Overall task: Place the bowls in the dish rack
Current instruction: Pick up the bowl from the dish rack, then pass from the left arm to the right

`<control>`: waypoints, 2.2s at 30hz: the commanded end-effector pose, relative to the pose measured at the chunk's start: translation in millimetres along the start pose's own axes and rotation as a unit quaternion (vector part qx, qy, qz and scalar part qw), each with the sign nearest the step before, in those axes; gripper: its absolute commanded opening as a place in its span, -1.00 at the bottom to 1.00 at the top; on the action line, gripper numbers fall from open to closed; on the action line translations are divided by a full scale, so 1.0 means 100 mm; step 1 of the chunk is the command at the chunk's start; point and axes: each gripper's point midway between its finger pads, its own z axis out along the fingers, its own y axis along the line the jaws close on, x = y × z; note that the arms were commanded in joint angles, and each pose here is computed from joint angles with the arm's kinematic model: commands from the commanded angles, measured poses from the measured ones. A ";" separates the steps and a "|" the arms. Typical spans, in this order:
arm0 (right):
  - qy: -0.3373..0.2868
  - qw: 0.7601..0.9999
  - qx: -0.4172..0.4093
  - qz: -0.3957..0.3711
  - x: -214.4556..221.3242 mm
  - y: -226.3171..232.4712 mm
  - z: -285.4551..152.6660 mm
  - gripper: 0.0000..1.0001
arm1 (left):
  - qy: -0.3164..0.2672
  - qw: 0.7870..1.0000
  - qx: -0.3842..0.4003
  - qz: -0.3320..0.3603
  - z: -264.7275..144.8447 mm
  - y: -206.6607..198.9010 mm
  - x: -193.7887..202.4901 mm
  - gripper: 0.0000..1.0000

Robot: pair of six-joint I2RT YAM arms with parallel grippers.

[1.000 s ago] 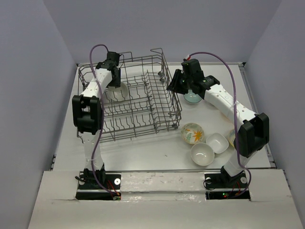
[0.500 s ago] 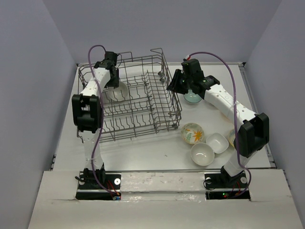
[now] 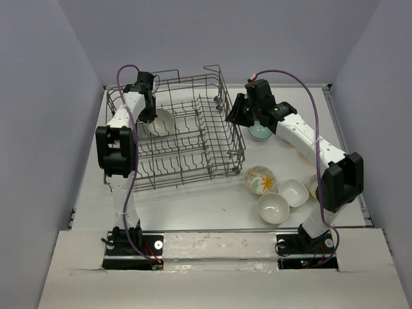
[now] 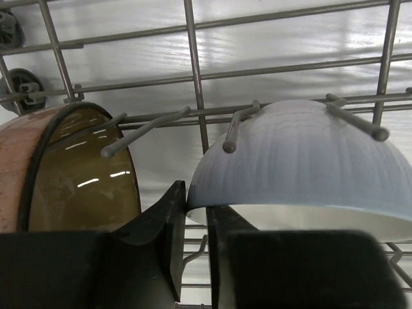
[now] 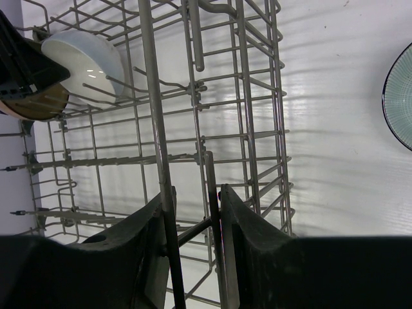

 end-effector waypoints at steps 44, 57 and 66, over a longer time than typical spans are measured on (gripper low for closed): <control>-0.019 1.000 -0.001 0.001 -0.12 0.07 -0.21 -0.79 | -0.215 0.974 -0.058 -0.030 -1.83 0.02 -0.46 -1.00; -0.135 0.988 0.049 -0.062 -0.74 0.06 -0.67 -0.20 | -0.239 0.971 0.011 0.006 -2.12 -0.33 -0.35 -1.00; -0.157 0.981 0.083 -0.082 -0.85 -0.04 -0.75 0.25 | -0.247 0.968 0.029 0.013 -2.20 -0.42 -0.32 -1.00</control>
